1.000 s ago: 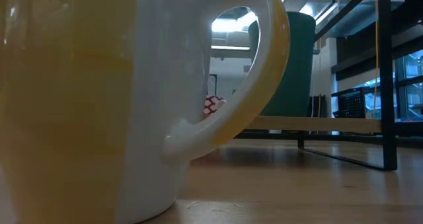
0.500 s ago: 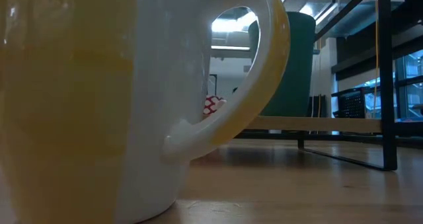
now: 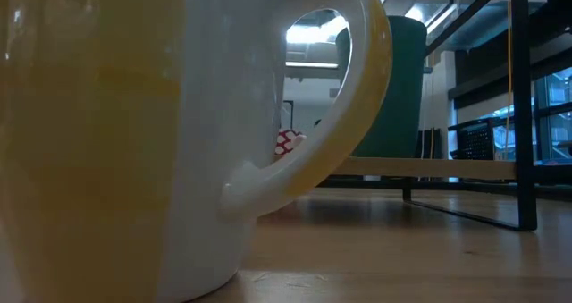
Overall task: Stack small to large cups/mugs on shelf
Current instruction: Adjust the brown cup on the shelf, then adjust the green cup on the shelf
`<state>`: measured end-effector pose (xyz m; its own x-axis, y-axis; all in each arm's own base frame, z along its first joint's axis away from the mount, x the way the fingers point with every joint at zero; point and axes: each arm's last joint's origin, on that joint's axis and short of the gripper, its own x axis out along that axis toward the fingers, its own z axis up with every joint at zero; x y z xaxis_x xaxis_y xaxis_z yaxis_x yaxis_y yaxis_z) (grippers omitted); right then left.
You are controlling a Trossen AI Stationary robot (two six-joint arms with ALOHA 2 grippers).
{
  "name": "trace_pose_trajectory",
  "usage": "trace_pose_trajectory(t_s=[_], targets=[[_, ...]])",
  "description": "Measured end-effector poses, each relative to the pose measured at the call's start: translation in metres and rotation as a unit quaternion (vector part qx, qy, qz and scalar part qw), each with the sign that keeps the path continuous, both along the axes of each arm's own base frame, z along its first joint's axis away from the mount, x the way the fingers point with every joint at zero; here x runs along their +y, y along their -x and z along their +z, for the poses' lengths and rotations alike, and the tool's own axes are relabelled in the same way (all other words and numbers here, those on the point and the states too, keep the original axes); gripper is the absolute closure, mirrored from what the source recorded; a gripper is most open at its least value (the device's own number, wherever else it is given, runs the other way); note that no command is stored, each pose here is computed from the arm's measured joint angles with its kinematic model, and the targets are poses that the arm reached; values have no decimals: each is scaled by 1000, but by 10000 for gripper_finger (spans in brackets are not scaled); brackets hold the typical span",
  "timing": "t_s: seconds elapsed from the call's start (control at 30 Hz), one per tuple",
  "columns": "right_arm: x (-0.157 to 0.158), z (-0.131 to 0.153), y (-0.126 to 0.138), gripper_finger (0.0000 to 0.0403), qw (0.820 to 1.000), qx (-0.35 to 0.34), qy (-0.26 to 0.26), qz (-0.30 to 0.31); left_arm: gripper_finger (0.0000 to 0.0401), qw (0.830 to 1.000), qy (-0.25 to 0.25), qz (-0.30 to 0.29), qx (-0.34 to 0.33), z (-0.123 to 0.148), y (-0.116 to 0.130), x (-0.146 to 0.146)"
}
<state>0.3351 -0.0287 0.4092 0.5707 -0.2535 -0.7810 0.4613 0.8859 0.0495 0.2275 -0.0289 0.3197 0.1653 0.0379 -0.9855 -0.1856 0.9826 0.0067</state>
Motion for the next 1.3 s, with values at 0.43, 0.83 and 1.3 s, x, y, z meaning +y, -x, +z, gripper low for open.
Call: trace_pose_trajectory(t_s=[0.43,0.83,1.3], targets=[[0,0,0,167,1000,0,0,0,368,1000,-18,8,16,0,5,2],[0,0,1,167,1000,5,0,0,360,1000,-1,16,11,6,7,1],[9,-18,18,167,990,126,-48,43,351,988,30,38,-144,79,4,-1]])
